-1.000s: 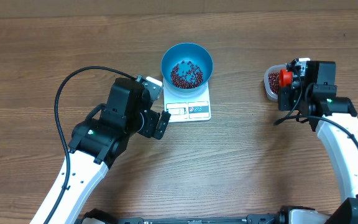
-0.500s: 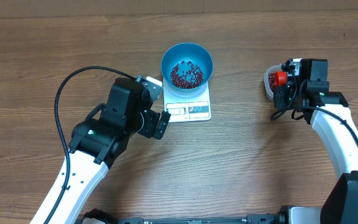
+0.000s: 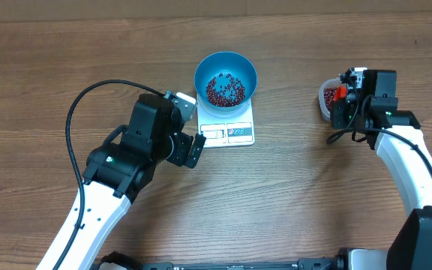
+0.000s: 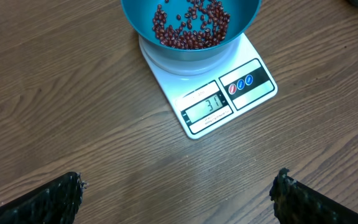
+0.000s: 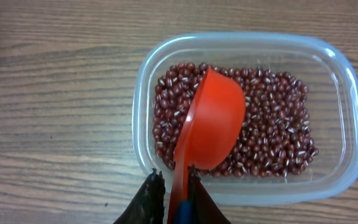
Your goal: Scoop item into bowl and weigh 150g on scale
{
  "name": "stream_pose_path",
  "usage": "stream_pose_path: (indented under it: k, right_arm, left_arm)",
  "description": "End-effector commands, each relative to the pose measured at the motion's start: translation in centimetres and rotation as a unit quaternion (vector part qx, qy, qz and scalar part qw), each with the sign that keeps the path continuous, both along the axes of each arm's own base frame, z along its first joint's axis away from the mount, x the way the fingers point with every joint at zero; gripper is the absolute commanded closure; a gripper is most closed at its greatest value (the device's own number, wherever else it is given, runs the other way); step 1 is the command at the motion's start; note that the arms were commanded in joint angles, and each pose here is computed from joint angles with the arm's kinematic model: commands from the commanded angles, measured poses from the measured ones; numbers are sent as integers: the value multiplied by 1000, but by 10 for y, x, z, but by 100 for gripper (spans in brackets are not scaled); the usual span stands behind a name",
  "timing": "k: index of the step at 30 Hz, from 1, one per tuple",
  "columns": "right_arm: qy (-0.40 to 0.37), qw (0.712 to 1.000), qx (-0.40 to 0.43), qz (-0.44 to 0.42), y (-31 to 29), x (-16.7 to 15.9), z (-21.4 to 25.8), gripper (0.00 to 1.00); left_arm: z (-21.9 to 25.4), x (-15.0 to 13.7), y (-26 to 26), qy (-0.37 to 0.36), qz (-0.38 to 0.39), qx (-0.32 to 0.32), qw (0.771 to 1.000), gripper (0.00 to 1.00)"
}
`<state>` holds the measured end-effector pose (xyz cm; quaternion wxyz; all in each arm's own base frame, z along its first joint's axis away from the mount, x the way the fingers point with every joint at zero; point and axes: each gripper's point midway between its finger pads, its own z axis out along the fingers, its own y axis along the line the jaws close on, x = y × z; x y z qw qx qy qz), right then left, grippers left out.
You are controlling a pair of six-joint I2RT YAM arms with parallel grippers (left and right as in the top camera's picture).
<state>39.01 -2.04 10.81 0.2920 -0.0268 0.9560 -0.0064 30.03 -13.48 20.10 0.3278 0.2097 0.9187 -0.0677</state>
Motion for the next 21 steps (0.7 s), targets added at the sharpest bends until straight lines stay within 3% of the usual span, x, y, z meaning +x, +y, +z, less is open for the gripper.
stream_pose_path:
  k: [1, 16, 18, 19, 21]
  right_arm:
    - [-9, 1000, 3, 0, 0, 3, 3, 88]
    - [-8, 998, -20, -67, -19, 2, 3, 83]
    - [-8, 997, -17, -75, -20, 2, 3, 87]
    - [-8, 997, -16, -78, -21, 2, 3, 95]
    - [-8, 997, -16, -78, -21, 2, 3, 96]
  left_arm:
    - [-3, 1, 1, 3, 5, 3, 1000, 1]
    - [-3, 1, 1, 3, 5, 3, 1000, 0]
    - [-3, 1, 1, 3, 5, 3, 1000, 0]
    - [-3, 1, 1, 3, 5, 3, 1000, 0]
    - [-3, 1, 1, 3, 5, 3, 1000, 0]
